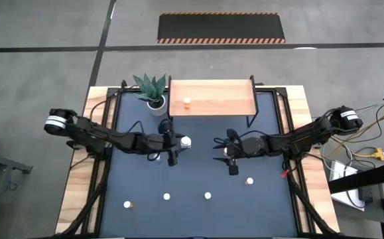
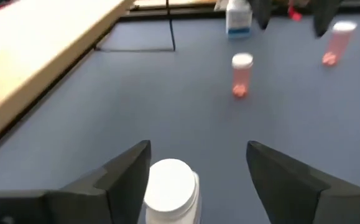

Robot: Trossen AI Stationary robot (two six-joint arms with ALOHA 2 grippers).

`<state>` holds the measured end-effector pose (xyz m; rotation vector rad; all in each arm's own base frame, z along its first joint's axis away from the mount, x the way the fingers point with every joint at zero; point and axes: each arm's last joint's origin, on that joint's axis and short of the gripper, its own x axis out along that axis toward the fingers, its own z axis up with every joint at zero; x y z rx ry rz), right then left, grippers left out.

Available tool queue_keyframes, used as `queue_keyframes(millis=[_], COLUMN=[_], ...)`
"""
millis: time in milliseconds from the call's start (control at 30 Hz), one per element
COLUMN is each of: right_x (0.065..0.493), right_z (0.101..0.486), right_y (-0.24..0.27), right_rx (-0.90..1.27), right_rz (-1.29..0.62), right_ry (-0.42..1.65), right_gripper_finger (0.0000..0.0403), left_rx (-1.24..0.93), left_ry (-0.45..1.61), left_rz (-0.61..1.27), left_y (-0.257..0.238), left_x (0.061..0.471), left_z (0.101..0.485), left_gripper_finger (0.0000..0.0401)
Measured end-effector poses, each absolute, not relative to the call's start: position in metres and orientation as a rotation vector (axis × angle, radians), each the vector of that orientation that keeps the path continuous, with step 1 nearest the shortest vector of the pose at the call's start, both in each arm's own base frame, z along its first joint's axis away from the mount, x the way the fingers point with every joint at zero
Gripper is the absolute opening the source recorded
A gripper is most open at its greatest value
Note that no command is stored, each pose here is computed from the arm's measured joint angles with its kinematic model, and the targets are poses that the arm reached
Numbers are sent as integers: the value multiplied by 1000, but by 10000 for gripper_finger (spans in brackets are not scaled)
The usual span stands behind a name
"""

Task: Pick and place medicine bottles onto shelf by color
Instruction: Put the left white medicine bottle on the shelf

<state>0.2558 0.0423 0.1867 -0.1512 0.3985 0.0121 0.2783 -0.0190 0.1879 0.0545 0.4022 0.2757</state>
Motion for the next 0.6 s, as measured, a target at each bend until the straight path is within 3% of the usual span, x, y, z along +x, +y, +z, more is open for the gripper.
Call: queue_keyframes(millis=[200, 600], right_x=[255, 255], right_z=[186, 185], right_y=[42, 42], right_rx=[-137, -109], right_rz=[10, 5], right_ry=[405, 407], right_gripper_finger=[222, 223], left_rx=[140, 110], left_ry=[486, 525], left_rz=[281, 276], left_y=[-14, 3], left_x=[288, 292], left_z=[169, 159], left_gripper_finger=[296, 299])
